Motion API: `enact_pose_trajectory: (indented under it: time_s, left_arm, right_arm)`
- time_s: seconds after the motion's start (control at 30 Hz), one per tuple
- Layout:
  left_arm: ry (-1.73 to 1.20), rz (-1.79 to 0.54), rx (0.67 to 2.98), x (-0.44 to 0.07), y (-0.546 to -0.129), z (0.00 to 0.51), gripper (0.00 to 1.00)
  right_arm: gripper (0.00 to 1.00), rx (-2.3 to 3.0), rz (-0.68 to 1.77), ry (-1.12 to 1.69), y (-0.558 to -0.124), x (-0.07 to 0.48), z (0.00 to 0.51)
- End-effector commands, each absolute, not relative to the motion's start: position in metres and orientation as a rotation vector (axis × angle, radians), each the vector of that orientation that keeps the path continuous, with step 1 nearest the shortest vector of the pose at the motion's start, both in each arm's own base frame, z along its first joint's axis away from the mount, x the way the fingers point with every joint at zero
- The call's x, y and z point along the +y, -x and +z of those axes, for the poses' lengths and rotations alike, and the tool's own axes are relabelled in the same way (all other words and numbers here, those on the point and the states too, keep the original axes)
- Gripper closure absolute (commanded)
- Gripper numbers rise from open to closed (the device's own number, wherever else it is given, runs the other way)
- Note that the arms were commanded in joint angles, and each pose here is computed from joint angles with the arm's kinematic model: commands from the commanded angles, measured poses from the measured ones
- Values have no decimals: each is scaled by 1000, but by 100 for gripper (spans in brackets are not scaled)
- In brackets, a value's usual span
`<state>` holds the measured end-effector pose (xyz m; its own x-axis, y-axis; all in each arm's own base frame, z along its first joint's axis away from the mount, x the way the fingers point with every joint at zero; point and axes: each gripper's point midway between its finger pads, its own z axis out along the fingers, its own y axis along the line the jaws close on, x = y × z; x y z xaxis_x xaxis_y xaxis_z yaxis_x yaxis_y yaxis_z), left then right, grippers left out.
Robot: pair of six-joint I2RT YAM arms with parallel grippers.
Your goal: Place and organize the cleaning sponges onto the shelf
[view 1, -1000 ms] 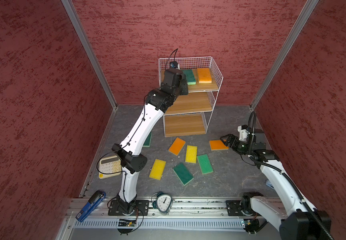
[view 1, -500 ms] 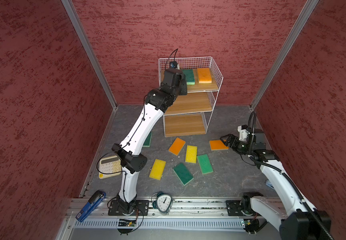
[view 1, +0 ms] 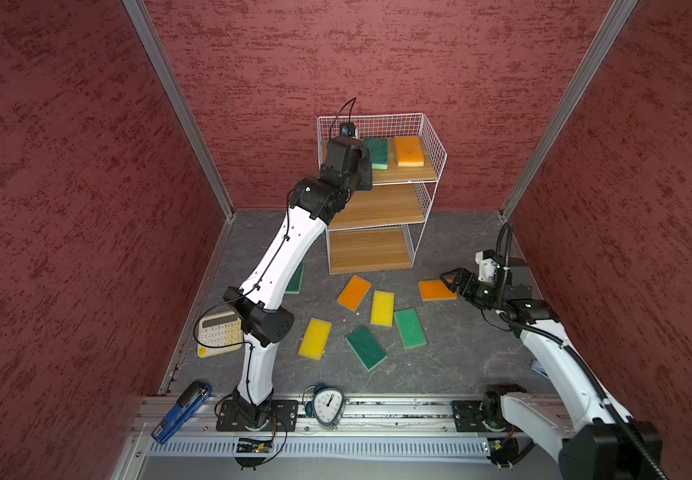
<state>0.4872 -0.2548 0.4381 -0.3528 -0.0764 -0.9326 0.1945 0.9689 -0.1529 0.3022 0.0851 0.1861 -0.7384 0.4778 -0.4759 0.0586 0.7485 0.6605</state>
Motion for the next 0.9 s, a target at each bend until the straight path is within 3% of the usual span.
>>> enact_pose_trajectory:
  time_s: [0.0, 0.3, 0.87]
  left_arm:
    - [-204, -298, 2074, -276, -492, 374, 57]
    - [-213, -483, 2005, -277, -487, 388, 53]
    - [-267, -584, 2022, -290, -488, 378, 52]
  right_arm:
    - [9, 2276, 835, -375, -303, 85, 189]
    - [9, 2276, 834, -372, -303, 85, 188]
    - [9, 2282, 822, -369, -300, 84, 186]
